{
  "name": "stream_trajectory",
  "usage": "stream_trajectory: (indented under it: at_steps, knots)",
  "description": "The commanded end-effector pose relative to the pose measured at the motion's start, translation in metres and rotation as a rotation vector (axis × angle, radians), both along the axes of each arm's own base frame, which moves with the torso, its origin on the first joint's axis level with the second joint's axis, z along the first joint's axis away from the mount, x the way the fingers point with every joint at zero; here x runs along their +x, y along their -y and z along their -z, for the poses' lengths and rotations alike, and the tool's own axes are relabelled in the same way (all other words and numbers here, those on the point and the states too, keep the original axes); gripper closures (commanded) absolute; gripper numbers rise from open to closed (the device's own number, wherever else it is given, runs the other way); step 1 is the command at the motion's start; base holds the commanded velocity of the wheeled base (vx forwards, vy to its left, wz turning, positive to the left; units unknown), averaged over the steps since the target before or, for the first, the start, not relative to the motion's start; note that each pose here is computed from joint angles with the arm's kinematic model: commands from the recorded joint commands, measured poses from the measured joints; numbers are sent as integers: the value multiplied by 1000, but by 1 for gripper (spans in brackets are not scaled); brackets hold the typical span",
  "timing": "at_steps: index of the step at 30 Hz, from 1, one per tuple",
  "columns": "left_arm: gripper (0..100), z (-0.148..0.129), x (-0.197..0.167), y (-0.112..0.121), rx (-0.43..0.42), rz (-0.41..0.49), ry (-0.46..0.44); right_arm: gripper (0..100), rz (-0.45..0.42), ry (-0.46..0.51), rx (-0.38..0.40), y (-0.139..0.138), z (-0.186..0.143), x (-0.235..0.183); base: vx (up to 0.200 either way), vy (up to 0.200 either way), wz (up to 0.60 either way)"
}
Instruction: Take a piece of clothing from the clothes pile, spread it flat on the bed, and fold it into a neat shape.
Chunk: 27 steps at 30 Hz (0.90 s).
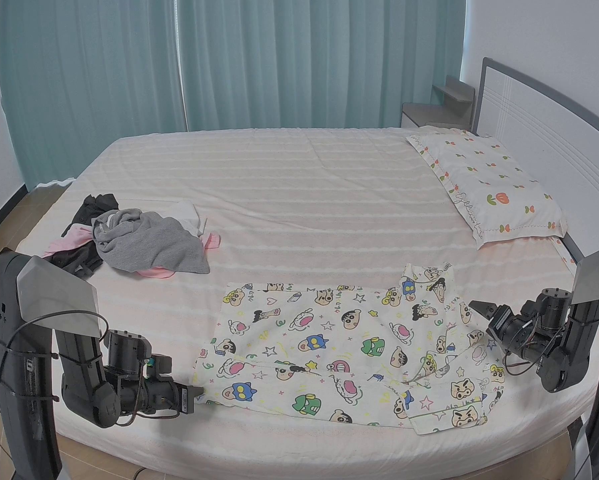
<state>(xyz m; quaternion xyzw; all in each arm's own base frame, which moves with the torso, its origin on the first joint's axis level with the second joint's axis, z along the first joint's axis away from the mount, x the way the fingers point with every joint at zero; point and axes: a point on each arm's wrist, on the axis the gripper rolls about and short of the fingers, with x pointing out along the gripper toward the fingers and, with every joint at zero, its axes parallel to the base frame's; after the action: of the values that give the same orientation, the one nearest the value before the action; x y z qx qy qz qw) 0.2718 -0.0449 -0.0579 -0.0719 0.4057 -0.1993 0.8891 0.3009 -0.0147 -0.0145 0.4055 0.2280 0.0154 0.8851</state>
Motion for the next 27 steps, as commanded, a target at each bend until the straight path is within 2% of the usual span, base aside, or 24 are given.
stream_trajectory:
  at_steps: [1,2,10,13,17,27]
  knots:
    - [100,1,4,1,3,-8,11,0,-1,15,-1,0,-1,1,0,0,0]
    - [0,1,5,1,0,-11,12,0,-1,15,-1,0,-1,1,0,0,0]
    - [0,-7,3,2,-27,-31,14,0,-1,15,-1,0,-1,1,0,0,0]
    - [0,-26,4,4,-89,-61,48,0,-1,17,-1,0,-1,1,0,0,0]
    - [0,-36,4,9,-136,-55,58,0,-1,18,-1,0,-2,1,0,0,0]
    - [0,-18,3,10,-112,-40,14,0,-1,21,-2,0,-3,1,0,0,0]
